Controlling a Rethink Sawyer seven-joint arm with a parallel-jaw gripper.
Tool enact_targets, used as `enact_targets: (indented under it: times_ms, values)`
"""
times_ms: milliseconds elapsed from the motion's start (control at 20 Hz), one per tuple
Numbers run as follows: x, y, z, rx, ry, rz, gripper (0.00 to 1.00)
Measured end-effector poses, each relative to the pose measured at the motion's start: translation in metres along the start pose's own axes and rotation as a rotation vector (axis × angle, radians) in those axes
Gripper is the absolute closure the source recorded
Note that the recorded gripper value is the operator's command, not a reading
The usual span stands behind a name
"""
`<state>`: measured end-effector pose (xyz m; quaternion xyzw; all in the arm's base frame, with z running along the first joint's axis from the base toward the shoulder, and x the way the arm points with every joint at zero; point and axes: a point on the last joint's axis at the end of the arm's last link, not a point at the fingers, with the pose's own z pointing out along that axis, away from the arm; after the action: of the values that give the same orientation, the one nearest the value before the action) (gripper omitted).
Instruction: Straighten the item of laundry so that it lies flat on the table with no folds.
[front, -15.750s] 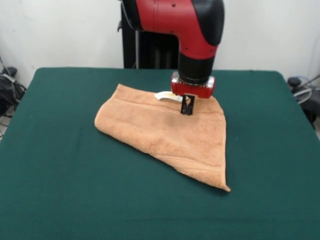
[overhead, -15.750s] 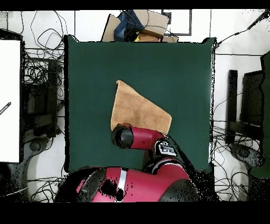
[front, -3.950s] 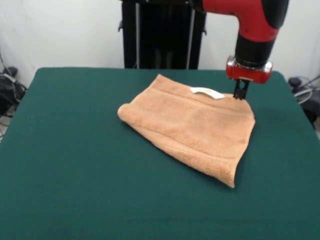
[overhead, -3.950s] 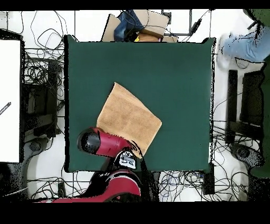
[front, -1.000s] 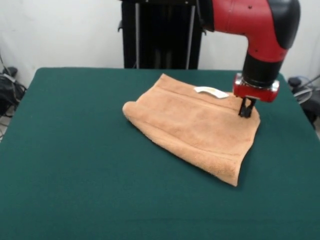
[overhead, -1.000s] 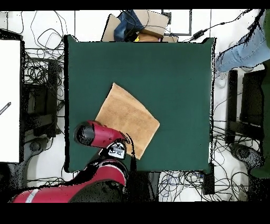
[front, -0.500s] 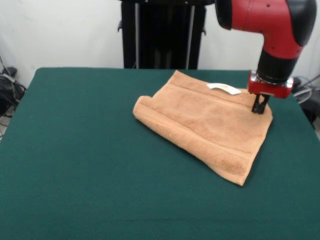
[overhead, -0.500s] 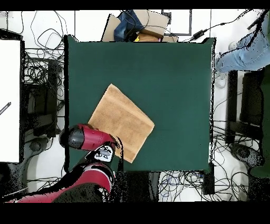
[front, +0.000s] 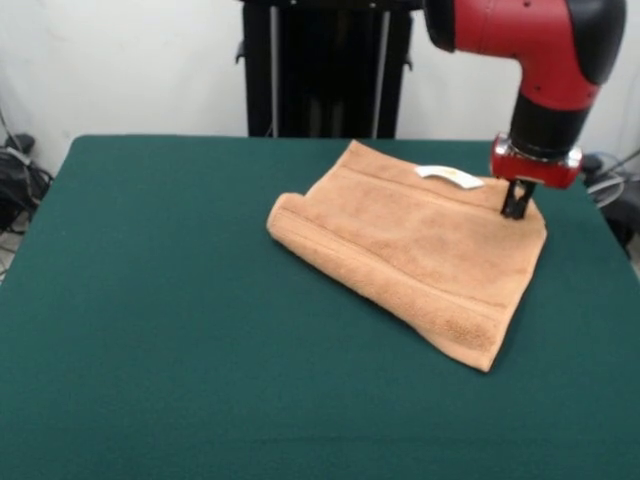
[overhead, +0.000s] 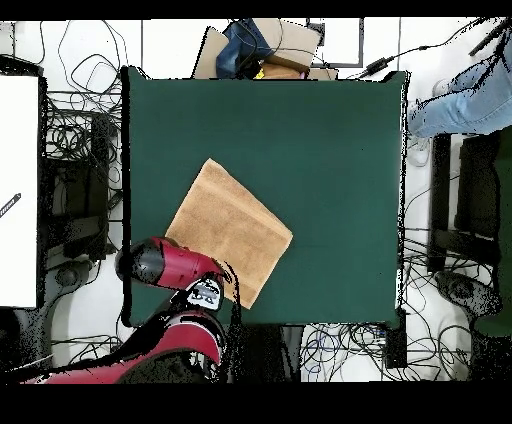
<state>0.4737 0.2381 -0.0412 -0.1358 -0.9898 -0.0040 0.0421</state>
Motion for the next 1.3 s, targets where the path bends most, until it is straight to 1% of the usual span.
enact_targets:
  times_ms: [150,250,350,500,550,650,950,1000,1050,1200,1250,1300]
  values:
    - [0.002,-0.006,-0.006,-0.001,0.007,0.012,1.0]
    - [0.005,-0.006,-0.008,-0.001,0.008,0.012,1.0]
    - [0.014,0.001,-0.015,-0.002,0.007,0.006,1.0]
    - [0.021,0.008,-0.02,-0.004,0.005,0.001,1.0]
    - [0.027,0.014,-0.024,-0.006,0.003,-0.004,1.0]
    - [0.031,0.02,-0.027,-0.008,0.001,-0.01,1.0]
    - [0.036,0.032,-0.032,-0.015,-0.01,-0.019,1.0]
    - [0.036,0.033,-0.032,-0.019,-0.01,-0.018,1.0]
    - [0.03,0.031,-0.032,-0.029,-0.009,-0.005,1.0]
    - [0.019,0.024,-0.032,-0.037,-0.012,0.021,1.0]
    - [0.014,0.019,-0.033,-0.039,-0.015,0.035,1.0]
    - [0.003,0.009,-0.034,-0.043,-0.018,0.062,1.0]
